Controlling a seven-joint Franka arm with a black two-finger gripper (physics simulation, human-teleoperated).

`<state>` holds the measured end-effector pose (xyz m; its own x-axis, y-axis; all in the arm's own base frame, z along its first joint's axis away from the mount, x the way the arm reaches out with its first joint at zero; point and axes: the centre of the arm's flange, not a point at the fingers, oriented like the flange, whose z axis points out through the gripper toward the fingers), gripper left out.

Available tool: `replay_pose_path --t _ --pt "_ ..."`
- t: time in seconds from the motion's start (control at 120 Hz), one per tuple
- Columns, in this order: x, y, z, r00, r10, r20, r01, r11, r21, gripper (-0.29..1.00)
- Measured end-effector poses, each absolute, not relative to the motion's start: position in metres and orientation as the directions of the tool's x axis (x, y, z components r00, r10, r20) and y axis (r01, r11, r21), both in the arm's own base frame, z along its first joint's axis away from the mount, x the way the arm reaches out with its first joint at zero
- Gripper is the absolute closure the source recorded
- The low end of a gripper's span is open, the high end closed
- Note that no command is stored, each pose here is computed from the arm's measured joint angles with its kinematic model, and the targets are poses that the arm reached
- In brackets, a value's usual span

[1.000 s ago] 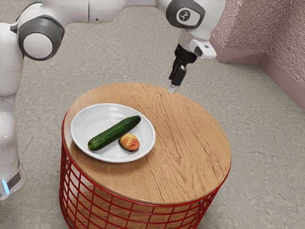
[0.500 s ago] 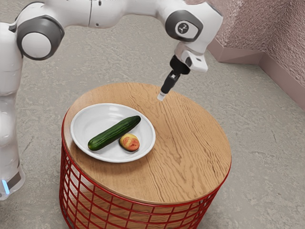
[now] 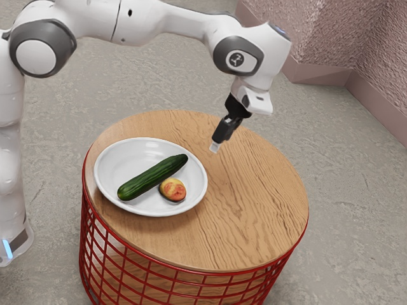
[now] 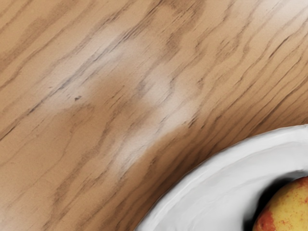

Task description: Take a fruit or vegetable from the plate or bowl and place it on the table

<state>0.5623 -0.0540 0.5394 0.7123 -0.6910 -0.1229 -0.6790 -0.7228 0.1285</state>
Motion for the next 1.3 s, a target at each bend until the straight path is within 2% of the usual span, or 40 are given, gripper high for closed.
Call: replay_pose_path --t 0.575,1.3 --pt "0.507 -0.135 0.534 0.602 -0.797 -0.054 -0.791 -0.604 0.098 0.0" --pt "0.461 -0.122 0.494 0.635 -0.771 -0.048 -0.763 -0.636 0.114 0.0"
